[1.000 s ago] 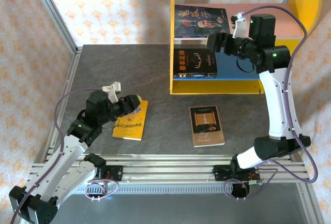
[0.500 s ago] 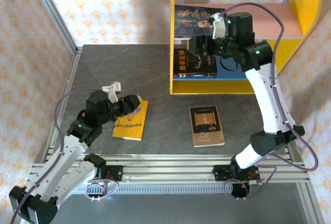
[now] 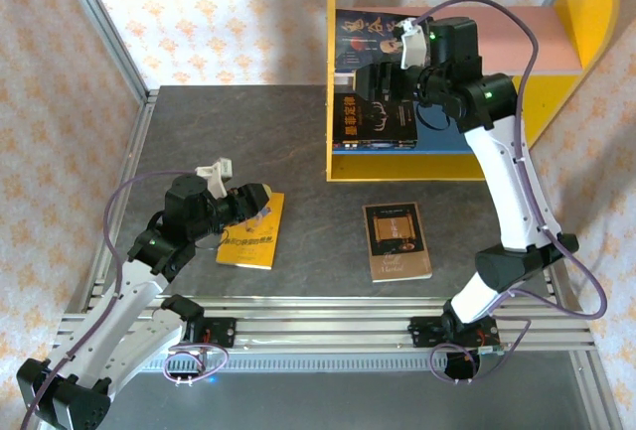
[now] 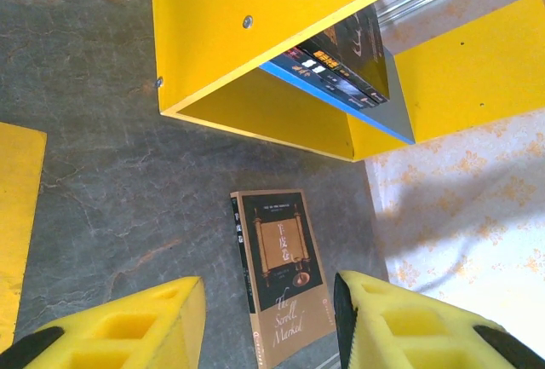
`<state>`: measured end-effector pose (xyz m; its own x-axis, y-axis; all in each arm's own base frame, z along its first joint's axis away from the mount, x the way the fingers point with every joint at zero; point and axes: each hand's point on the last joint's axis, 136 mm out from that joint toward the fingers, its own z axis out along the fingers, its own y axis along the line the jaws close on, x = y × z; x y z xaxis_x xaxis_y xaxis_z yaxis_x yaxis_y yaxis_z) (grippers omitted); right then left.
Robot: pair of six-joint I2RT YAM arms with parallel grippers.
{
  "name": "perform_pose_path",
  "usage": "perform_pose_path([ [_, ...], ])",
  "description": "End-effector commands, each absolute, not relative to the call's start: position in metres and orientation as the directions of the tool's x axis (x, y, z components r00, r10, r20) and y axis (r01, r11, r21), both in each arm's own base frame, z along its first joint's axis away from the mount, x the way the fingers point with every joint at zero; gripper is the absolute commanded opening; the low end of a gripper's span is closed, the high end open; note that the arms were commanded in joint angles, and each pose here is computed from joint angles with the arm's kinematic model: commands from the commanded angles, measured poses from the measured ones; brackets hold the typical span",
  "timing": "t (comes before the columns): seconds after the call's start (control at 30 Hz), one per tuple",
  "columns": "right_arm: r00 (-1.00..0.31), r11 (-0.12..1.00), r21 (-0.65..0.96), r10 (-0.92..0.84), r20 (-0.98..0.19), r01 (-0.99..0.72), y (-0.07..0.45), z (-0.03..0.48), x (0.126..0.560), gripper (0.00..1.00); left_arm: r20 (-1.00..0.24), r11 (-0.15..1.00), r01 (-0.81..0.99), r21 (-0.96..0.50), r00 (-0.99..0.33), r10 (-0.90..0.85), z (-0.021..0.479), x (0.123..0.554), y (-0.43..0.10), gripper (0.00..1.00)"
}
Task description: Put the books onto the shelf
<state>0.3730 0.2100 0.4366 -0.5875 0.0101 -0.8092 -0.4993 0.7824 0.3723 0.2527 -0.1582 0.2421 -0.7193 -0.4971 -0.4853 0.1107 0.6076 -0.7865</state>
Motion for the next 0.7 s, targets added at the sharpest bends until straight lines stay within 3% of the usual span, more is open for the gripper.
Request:
perform_pose_path([
  [0.0, -0.572, 0.788, 0.348, -0.006, -0.82, -0.508, 0.212, 0.439, 0.376, 0.77, -0.522, 0.621, 0.136, -0.772, -0.693, -0.497, 0.254, 0.253, -0.154, 0.43],
  [0.67, -0.569, 0.806, 0.326, -0.016, -0.822, -0.494, 0.205, 0.439, 0.371, 0.77, -0.532, 0.634, 0.135, -0.762, -0.689, -0.492, 0.253, 0.25, -0.151, 0.43],
])
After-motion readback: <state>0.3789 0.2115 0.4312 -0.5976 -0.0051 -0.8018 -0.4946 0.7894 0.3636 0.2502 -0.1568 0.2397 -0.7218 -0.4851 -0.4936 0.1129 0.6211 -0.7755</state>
